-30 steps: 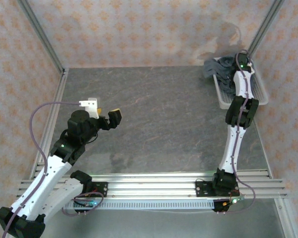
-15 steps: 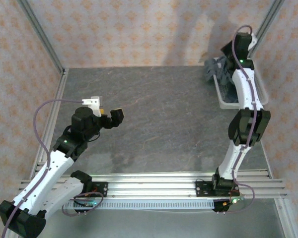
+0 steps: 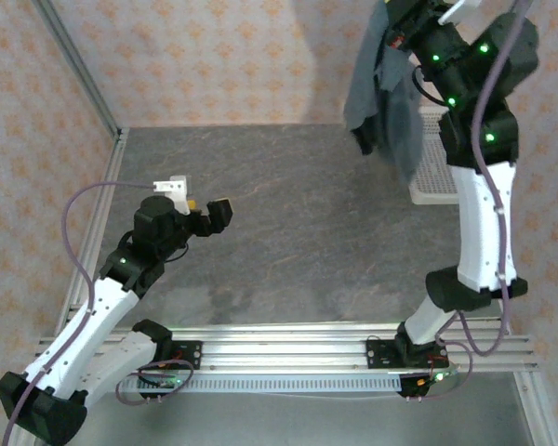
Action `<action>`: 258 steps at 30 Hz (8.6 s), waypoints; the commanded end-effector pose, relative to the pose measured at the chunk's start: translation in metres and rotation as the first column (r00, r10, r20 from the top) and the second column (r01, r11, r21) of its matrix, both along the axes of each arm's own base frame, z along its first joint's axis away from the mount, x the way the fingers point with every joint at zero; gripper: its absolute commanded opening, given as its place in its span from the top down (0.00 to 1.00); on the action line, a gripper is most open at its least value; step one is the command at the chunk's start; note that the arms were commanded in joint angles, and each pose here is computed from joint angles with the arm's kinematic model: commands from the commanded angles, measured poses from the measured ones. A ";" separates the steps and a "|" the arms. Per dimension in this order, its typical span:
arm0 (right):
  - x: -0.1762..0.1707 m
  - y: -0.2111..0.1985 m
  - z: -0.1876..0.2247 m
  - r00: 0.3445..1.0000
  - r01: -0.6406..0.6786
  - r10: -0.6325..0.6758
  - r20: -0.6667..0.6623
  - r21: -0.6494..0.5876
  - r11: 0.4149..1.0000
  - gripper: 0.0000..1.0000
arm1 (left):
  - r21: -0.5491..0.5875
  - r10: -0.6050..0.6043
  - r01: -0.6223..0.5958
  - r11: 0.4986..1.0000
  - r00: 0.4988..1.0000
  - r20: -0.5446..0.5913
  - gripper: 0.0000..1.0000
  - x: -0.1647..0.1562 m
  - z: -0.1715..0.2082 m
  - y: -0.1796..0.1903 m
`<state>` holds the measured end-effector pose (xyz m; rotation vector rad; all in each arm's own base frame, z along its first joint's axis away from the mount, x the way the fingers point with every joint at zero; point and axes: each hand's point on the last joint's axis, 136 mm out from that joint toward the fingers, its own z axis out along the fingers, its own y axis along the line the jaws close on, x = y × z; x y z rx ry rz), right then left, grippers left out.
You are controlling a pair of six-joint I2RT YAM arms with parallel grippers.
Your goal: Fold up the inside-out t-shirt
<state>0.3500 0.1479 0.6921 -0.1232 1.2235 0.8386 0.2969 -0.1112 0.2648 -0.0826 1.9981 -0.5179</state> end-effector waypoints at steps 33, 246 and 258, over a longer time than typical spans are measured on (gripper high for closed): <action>0.002 0.025 -0.548 0.299 -0.079 -0.295 -0.907 -0.332 0.940 0.32 | 0.478 -0.132 0.469 0.743 0.802 -0.582 0.73 -0.062 -0.211 -0.088; 0.185 -0.004 -0.330 0.593 0.048 -0.333 -0.733 -0.381 0.923 0.37 | 0.360 0.124 -0.075 0.930 0.986 -0.114 0.29 0.262 0.071 0.022; 0.147 -0.038 -0.444 0.383 0.009 -0.383 -0.841 -0.411 0.912 0.28 | 0.337 0.236 -0.124 0.933 0.920 -0.314 0.12 0.230 -0.011 0.058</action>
